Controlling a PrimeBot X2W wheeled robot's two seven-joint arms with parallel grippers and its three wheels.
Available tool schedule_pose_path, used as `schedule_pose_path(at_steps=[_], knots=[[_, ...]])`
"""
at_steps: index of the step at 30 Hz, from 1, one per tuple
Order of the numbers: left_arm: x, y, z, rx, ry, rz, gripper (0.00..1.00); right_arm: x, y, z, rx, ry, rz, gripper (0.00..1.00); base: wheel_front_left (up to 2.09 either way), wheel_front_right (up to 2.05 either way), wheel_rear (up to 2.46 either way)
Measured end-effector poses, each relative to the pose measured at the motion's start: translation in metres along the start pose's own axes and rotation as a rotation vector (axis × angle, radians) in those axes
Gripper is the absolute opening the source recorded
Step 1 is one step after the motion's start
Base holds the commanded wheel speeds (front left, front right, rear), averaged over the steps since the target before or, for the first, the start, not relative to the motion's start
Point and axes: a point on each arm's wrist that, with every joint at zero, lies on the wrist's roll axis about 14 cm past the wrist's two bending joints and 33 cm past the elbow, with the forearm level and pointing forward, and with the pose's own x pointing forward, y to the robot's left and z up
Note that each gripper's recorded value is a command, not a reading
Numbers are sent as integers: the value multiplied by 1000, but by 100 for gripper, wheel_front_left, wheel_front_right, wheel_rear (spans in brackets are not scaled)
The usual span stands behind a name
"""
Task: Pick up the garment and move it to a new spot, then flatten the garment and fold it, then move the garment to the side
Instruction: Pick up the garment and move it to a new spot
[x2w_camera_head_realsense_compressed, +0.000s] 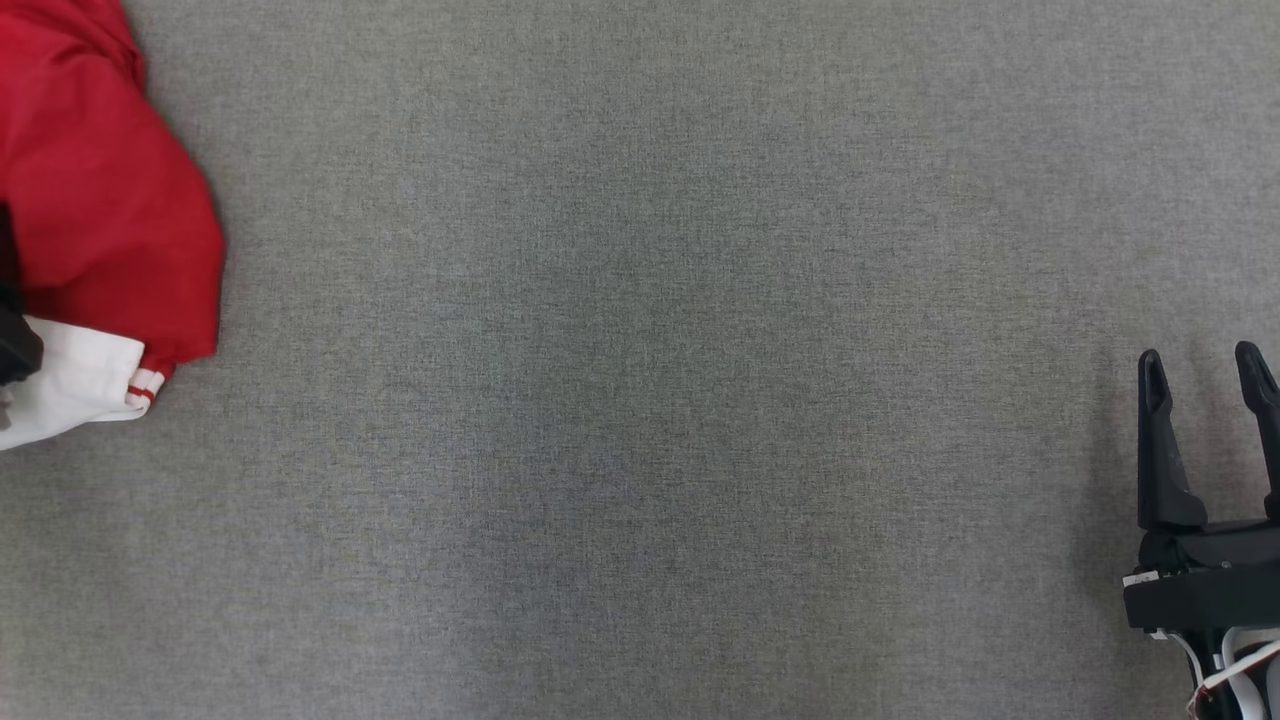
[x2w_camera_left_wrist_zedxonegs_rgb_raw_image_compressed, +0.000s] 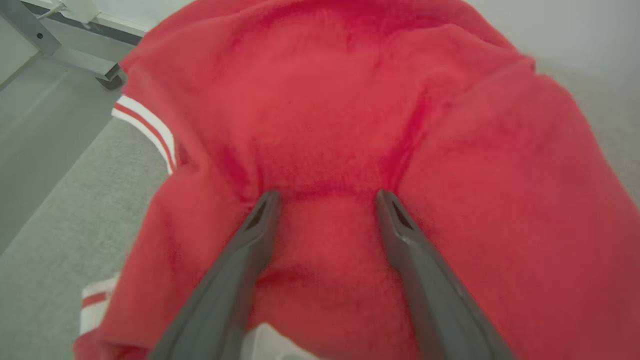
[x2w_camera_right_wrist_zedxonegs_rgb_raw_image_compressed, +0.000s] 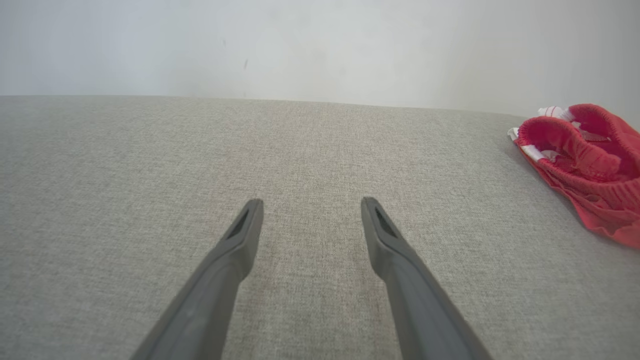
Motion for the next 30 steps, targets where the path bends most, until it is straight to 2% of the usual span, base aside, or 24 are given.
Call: schedule_pose_path(at_steps=[5, 6, 7, 8, 16, 24, 30], knots=[[2, -2, -17, -17, 120, -6, 100, 1, 2, 1, 0, -3, 3, 100, 0, 0, 0], [2, -2, -17, -17, 120, -6, 46, 1, 2, 1, 0, -3, 3, 100, 0, 0, 0], [2, -2, -18, -9, 125, -8, 10, 1, 2, 1, 1, -2, 4, 100, 0, 0, 0], [2, -2, -16, 1, 113, -9, 0, 1, 2, 1, 0, -2, 5, 100, 0, 0, 0], [-5, 1, 12, 53, -30, -11, 0, -1, 7, 6, 14, -15, 8, 100, 0, 0, 0], [-27, -14, 105, 132, -310, -55, 0, -6, 25, 16, 65, -53, 33, 100, 0, 0, 0], [-60, -53, 182, 207, -531, -147, 0, -15, 32, 27, 104, -86, 28, 100, 0, 0, 0]])
